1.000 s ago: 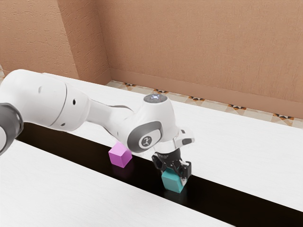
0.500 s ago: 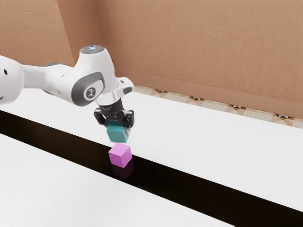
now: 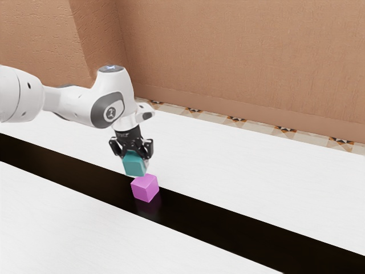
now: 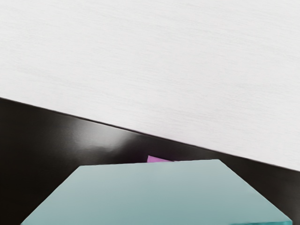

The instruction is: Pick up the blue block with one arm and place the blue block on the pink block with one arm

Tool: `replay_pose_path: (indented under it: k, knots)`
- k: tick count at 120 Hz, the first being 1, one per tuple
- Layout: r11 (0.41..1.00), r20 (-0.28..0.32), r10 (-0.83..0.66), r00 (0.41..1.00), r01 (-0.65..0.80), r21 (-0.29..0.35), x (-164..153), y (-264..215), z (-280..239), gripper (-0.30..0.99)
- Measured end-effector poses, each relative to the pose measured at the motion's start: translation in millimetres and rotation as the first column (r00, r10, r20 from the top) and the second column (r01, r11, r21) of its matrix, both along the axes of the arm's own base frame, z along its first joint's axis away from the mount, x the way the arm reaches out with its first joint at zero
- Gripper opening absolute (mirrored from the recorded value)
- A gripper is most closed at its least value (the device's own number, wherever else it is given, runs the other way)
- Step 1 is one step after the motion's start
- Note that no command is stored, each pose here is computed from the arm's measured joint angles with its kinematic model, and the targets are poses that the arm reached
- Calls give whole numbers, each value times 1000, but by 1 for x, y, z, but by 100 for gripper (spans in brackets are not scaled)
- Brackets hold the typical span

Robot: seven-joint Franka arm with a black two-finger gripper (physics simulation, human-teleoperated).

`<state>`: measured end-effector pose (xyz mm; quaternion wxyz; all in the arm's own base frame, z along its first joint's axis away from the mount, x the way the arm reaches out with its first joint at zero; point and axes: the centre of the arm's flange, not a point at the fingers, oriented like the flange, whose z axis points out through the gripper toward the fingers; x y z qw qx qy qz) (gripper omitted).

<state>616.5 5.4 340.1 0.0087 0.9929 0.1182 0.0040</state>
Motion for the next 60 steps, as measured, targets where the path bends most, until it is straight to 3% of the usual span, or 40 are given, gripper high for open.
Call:
replay_pose_path:
  k: [60]
  knots:
    - [989, -1, -150, 989, 150, -5, 0, -10, -5, 35]
